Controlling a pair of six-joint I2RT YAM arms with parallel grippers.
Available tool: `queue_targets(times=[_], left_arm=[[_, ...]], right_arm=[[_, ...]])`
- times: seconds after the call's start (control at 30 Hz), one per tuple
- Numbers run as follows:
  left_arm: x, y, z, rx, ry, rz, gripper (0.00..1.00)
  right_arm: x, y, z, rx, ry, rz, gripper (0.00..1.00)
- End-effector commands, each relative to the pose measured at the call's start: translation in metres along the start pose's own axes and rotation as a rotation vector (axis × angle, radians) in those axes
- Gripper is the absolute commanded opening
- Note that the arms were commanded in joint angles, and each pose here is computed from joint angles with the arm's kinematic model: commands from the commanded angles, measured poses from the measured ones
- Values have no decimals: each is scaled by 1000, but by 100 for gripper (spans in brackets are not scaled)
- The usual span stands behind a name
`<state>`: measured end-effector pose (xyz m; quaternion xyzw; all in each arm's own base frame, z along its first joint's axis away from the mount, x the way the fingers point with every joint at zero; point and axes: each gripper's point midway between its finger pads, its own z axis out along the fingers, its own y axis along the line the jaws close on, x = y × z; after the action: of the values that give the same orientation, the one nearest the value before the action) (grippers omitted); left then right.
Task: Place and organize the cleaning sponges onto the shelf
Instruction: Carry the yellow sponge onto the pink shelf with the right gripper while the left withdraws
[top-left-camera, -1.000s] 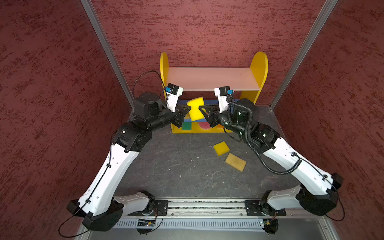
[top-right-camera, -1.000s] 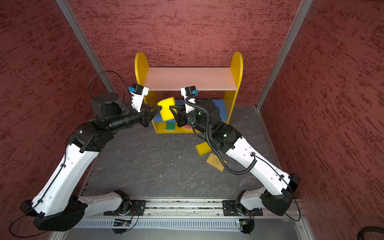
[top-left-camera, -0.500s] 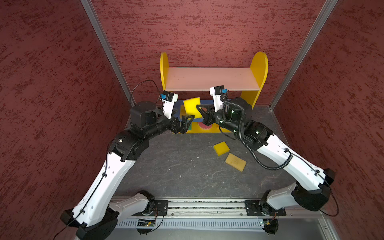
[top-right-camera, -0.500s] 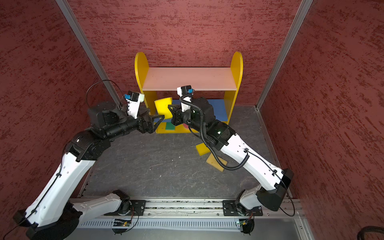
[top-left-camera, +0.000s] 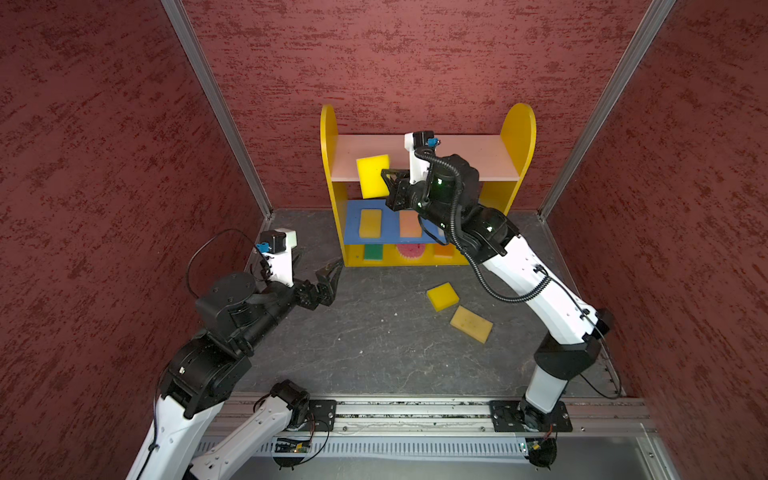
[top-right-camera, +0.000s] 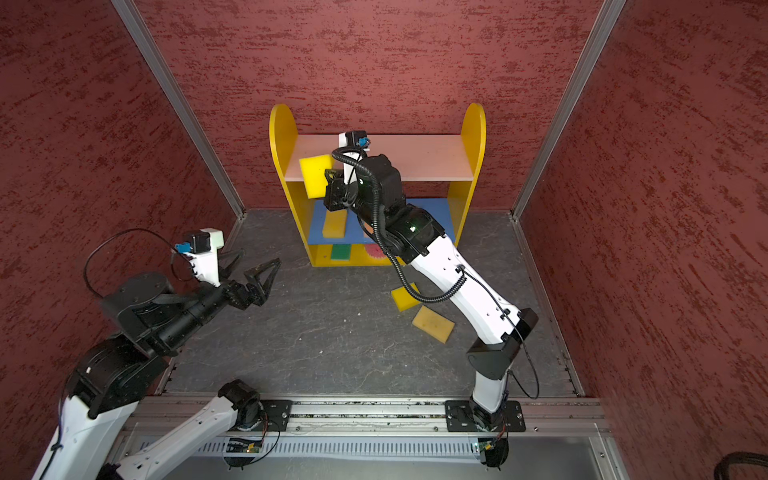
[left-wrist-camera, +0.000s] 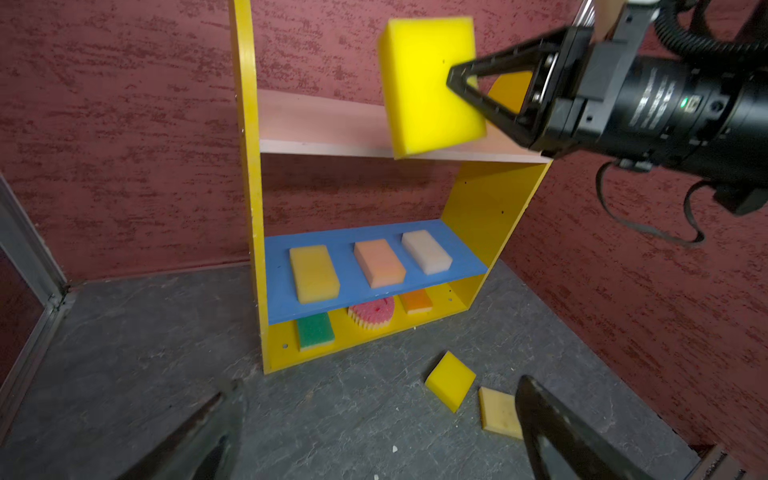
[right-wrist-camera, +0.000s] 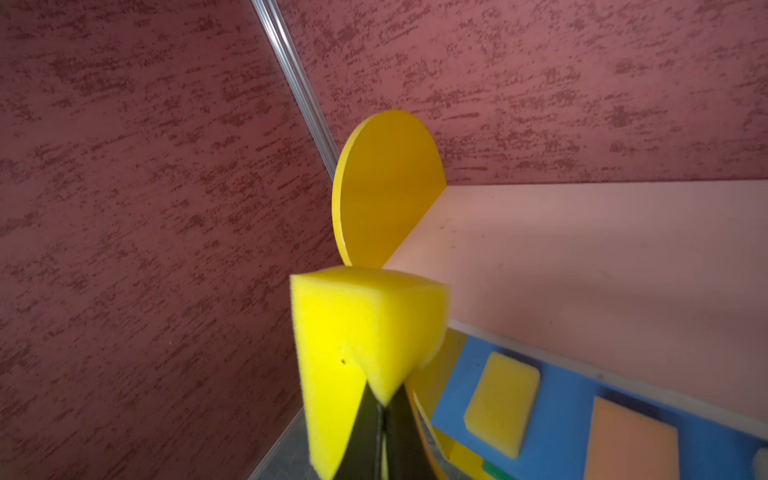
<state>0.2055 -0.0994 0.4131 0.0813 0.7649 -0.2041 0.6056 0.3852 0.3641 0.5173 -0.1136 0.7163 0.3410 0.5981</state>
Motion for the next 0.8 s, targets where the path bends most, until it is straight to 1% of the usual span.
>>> queue_targets(times=[0.0, 0.1, 0.23, 0.37, 0.5, 0.63, 0.77], left_arm=[[23, 17, -4, -74, 41, -33, 99], [40, 24, -6, -100, 67, -45, 99], [57, 34, -11, -144, 103, -54, 99], [62, 38, -12, -161, 112, -48, 99], [65, 39, -3, -169, 119, -40, 99], [56, 35, 10, -160, 108, -29, 99], [31, 31, 28, -160, 67, 3, 100]], right_arm=[[-6, -16, 6, 64, 32, -15, 0], [-12, -27, 15, 85, 19, 0, 0], [-15, -46, 25, 101, 2, 62, 0], [-12, -51, 38, 77, -9, 86, 0], [-4, -55, 55, 47, -9, 100, 0], [0, -64, 70, 40, -26, 107, 0], [2, -71, 84, 13, -45, 127, 0]])
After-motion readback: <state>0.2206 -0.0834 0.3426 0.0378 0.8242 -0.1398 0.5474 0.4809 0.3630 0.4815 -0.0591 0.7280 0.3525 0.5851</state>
